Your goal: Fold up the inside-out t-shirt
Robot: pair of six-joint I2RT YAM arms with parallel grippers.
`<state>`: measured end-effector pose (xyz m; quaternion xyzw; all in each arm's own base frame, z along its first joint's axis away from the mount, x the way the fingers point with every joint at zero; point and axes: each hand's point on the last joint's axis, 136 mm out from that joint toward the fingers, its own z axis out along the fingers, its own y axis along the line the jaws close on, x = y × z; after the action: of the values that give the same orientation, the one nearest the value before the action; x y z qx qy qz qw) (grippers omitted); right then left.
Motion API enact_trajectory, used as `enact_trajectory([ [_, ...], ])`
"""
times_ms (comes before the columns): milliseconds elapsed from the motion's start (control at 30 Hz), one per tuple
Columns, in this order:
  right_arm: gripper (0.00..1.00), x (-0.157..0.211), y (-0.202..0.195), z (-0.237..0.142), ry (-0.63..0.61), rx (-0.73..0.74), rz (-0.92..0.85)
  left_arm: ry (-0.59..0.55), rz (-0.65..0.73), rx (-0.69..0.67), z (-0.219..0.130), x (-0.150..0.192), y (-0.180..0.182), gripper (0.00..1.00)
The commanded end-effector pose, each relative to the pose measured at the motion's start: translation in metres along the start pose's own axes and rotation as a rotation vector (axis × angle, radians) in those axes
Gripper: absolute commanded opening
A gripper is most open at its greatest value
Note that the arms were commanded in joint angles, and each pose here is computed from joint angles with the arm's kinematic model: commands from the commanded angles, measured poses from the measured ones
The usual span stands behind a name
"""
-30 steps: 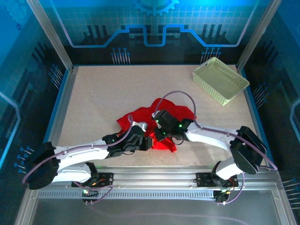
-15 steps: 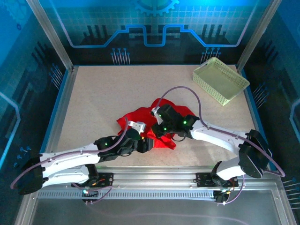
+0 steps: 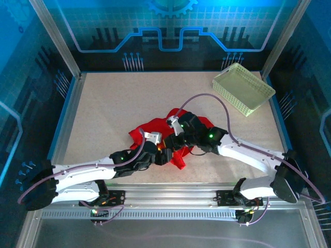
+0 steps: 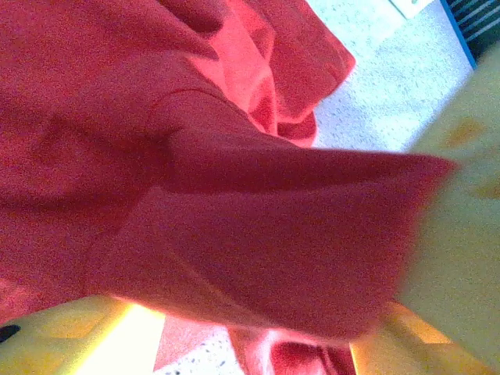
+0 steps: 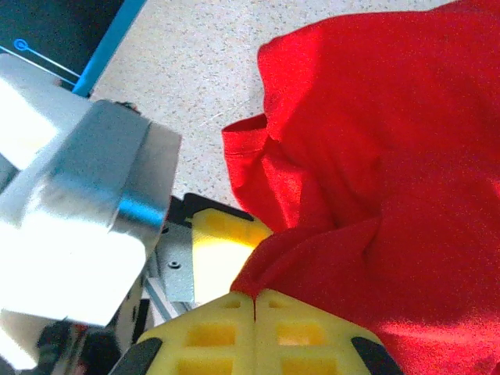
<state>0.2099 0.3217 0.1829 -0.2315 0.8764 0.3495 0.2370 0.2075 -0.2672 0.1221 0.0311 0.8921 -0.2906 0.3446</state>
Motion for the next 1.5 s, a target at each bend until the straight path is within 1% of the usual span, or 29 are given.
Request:
enact_trajectory([
  [0,0.0,-0.004,0.02,-0.012,-0.016,-0.077,-0.006,-0.045,-0.02,-0.05,0.001,-0.01,0.01,0.59],
  [100,0.0,0.0,0.014,-0.01,-0.011,-0.052,-0.004,-0.045,-0.014,-0.051,0.002,-0.013,0.009,0.47],
  [167,0.0,0.002,-0.001,-0.01,-0.018,0.02,0.002,-0.044,-0.008,-0.035,0.001,-0.014,0.006,0.38],
  [267,0.0,0.004,-0.028,-0.012,-0.027,0.127,0.016,-0.031,0.004,-0.006,0.001,-0.012,0.002,0.27],
  [400,0.0,0.001,-0.037,-0.01,-0.03,0.134,0.022,-0.011,0.017,0.006,0.001,-0.007,0.0,0.12],
  [500,0.0,0.001,-0.042,-0.009,-0.026,0.162,0.022,0.0,0.019,0.024,0.002,-0.005,-0.002,0.04],
  [533,0.02,0.002,-0.044,-0.009,-0.024,0.177,0.019,0.0,0.019,0.03,0.002,-0.005,-0.003,0.02],
  [567,0.08,0.004,-0.048,-0.01,-0.021,0.197,0.018,-0.002,0.018,0.036,0.002,-0.005,-0.004,0.0],
  [600,0.12,0.005,-0.052,-0.011,-0.018,0.215,0.015,-0.004,0.016,0.047,0.001,-0.005,-0.005,0.0],
  [667,0.25,0.011,-0.059,-0.016,-0.009,0.264,-0.008,-0.003,0.017,0.094,0.0,-0.004,-0.012,0.0],
  [767,0.42,0.023,-0.053,-0.022,-0.002,0.253,-0.07,0.009,0.026,0.142,-0.002,-0.002,-0.019,0.0],
  [833,0.49,0.036,-0.045,-0.028,-0.012,0.233,-0.109,0.019,0.028,0.176,-0.003,0.0,-0.024,0.0],
  [867,0.5,0.039,-0.041,-0.033,-0.027,0.224,-0.124,0.02,0.022,0.193,-0.003,0.0,-0.027,0.0],
  [933,0.49,0.047,-0.031,-0.041,-0.053,0.192,-0.149,0.025,0.013,0.214,-0.003,0.0,-0.029,0.0],
  [1033,0.4,0.058,-0.013,-0.05,-0.067,0.121,-0.162,0.021,0.006,0.222,-0.003,-0.003,-0.029,0.0],
  [1100,0.38,0.065,-0.003,-0.052,-0.059,0.097,-0.167,0.021,0.0,0.232,-0.003,-0.004,-0.03,0.0],
  [1267,0.34,0.081,0.019,-0.036,-0.014,-0.009,-0.149,0.025,-0.004,0.242,-0.003,-0.007,-0.032,0.0],
  [1333,0.34,0.084,0.019,-0.024,-0.002,-0.01,-0.126,0.027,-0.004,0.241,-0.003,-0.006,-0.032,0.0],
  [1467,0.36,0.084,-0.003,-0.004,0.005,0.088,-0.085,0.025,-0.007,0.241,-0.004,-0.006,-0.031,0.01],
])
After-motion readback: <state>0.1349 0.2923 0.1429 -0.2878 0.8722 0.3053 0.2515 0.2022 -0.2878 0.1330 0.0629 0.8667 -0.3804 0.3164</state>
